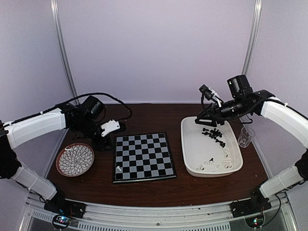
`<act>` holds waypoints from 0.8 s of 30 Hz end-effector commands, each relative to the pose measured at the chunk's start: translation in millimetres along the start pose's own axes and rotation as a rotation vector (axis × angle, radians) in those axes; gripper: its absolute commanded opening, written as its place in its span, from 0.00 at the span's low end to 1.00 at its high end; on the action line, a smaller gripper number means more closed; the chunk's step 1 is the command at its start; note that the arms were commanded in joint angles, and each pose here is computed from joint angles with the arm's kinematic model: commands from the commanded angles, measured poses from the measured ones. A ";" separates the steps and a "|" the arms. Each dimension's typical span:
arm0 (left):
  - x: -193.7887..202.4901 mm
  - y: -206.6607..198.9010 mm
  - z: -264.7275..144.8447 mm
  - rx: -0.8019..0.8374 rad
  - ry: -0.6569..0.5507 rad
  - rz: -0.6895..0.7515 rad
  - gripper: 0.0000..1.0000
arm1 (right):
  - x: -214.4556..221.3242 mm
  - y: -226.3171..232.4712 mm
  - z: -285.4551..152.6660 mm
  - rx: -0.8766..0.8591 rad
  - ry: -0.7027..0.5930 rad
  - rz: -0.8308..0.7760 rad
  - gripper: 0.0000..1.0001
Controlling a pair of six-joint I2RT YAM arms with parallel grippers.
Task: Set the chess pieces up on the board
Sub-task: Pick up the pawn from the chessboard.
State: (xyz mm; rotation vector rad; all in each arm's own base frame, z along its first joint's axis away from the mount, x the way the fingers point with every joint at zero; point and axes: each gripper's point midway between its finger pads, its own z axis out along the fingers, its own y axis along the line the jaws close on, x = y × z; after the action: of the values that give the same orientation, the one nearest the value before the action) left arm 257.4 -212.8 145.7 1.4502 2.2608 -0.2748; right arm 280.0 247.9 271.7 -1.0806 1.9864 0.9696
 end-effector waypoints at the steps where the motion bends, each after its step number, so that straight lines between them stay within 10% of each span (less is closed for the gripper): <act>1: 11.7 -15.5 15.9 0.088 0.063 0.373 0.38 | 3.6 6.7 -2.9 0.001 -0.003 -0.026 0.48; 9: 43.8 -24.5 61.9 0.080 0.310 0.576 0.36 | 2.3 10.7 -6.8 0.002 -0.012 -0.037 0.48; 24: 45.0 -32.4 94.9 0.031 0.337 0.740 0.38 | 3.6 9.8 -2.5 -0.018 -0.012 -0.024 0.48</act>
State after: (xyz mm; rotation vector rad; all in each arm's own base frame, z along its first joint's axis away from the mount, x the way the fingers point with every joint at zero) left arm 228.6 -219.1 45.7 2.3443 1.8409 0.1201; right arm 271.9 244.8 271.0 -1.0857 1.9782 0.9674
